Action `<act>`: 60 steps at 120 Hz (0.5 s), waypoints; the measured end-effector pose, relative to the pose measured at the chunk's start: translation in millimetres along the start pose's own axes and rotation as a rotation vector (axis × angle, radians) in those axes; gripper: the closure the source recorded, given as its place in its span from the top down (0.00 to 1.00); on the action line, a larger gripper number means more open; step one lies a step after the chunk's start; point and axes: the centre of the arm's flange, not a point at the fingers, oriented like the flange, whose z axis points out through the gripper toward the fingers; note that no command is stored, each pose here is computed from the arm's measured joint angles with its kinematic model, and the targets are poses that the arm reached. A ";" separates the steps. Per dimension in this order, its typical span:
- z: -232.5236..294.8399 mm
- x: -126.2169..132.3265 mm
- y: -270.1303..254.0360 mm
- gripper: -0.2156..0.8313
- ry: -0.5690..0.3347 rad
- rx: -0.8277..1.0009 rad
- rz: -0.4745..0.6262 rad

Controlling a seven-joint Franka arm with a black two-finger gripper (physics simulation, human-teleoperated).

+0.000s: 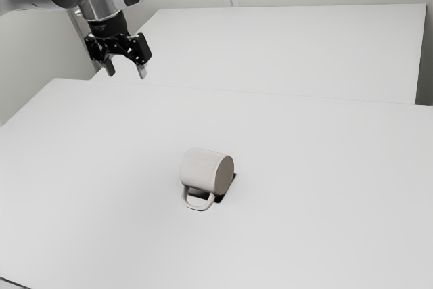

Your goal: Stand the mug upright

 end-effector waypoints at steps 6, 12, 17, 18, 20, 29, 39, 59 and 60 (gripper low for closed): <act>-0.5 -0.5 0.9 0.77 0.002 -0.001 0.000; -0.1 -0.9 1.7 0.77 0.003 -0.002 0.001; 1.1 -2.1 2.5 0.77 0.003 -0.003 0.001; 1.7 -2.8 2.6 0.77 0.002 -0.003 0.001; 2.9 -4.3 2.9 0.77 0.001 -0.004 0.002; 11.7 -11.6 4.0 0.77 -0.003 -0.009 0.003; 21.1 -15.3 2.7 0.77 -0.002 -0.037 -0.001; 52.4 -13.6 -13.6 0.77 0.000 -0.109 -0.028; 54.2 -13.5 -14.0 0.77 0.001 -0.113 -0.029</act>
